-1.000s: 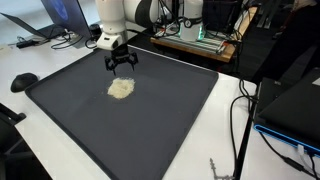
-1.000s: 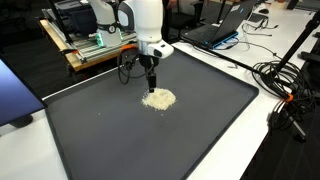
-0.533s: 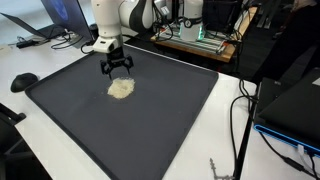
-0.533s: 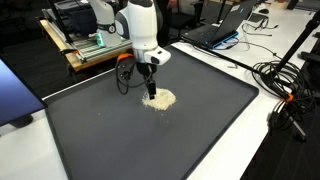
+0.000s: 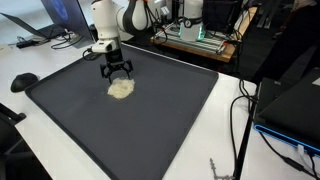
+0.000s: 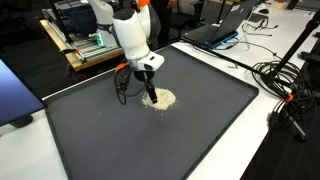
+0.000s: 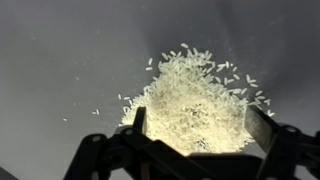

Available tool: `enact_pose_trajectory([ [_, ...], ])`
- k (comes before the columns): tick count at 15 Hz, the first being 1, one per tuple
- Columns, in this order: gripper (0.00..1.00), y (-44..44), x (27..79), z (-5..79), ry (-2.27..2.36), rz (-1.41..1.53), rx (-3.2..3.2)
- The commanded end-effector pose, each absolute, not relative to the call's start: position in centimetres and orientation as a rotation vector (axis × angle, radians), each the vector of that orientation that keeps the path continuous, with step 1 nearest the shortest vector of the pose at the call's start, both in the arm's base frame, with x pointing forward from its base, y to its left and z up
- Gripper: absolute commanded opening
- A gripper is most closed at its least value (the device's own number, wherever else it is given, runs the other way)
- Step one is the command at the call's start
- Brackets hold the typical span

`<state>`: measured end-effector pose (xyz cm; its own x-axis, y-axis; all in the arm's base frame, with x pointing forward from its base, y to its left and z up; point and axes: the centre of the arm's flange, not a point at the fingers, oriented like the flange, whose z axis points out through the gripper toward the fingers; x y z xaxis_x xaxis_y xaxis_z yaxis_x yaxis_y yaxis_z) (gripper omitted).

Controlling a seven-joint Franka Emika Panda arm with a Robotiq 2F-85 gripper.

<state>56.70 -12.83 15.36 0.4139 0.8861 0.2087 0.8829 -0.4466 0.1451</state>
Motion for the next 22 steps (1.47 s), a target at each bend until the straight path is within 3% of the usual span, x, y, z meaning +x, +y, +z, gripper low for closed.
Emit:
enact_pose_trajectory([
  [1,1.0,-14.3,56.4,14.7,1.652,0.517,2.654],
  [10,0.97,-15.6,56.7,13.6,1.639,0.604,2.724],
  [11,0.76,-15.6,56.7,13.6,1.641,0.609,2.729],
  [14,0.63,-15.5,56.9,13.5,1.647,0.612,2.747],
  [22,0.05,-15.5,57.0,13.9,1.649,0.621,2.768],
])
